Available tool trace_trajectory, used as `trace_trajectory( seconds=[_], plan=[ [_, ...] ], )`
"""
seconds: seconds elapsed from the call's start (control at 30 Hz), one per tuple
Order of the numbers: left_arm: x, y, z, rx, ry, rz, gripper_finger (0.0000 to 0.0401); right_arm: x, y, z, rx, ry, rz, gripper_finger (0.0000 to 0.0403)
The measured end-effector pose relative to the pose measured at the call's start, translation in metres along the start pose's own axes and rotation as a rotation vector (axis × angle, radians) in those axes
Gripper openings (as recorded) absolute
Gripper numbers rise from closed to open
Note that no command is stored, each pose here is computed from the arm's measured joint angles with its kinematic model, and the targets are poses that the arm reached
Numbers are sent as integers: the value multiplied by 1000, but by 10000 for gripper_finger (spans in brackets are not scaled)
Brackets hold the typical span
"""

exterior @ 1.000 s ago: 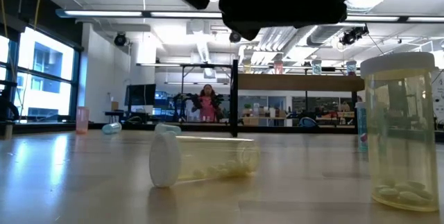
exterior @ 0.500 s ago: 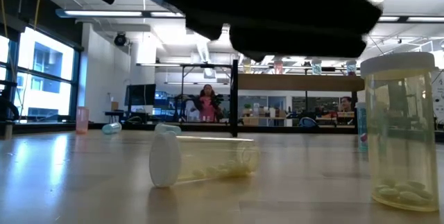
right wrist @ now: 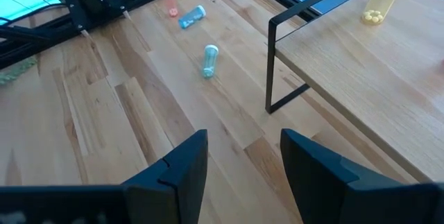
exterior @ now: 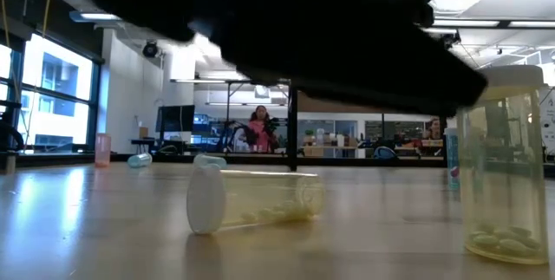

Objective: Pick and place medicine bottles onto shelf by color
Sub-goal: Put the right yellow pill bottle on the shelf aligned with the other yellow pill bottle

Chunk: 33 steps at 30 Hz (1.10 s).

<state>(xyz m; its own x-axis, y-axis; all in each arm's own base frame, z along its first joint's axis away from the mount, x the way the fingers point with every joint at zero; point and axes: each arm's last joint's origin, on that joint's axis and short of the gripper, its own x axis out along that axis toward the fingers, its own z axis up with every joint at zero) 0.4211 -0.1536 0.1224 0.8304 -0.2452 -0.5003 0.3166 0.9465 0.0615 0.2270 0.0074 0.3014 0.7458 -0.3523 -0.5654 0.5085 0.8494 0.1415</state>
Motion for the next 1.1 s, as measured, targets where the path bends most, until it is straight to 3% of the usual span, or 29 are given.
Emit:
trace_trajectory(
  seconds=[1.1],
  plan=[
    [6,6,6,-17,-47,-5,200,0,0,0,0,-1,1,173]
  ],
)
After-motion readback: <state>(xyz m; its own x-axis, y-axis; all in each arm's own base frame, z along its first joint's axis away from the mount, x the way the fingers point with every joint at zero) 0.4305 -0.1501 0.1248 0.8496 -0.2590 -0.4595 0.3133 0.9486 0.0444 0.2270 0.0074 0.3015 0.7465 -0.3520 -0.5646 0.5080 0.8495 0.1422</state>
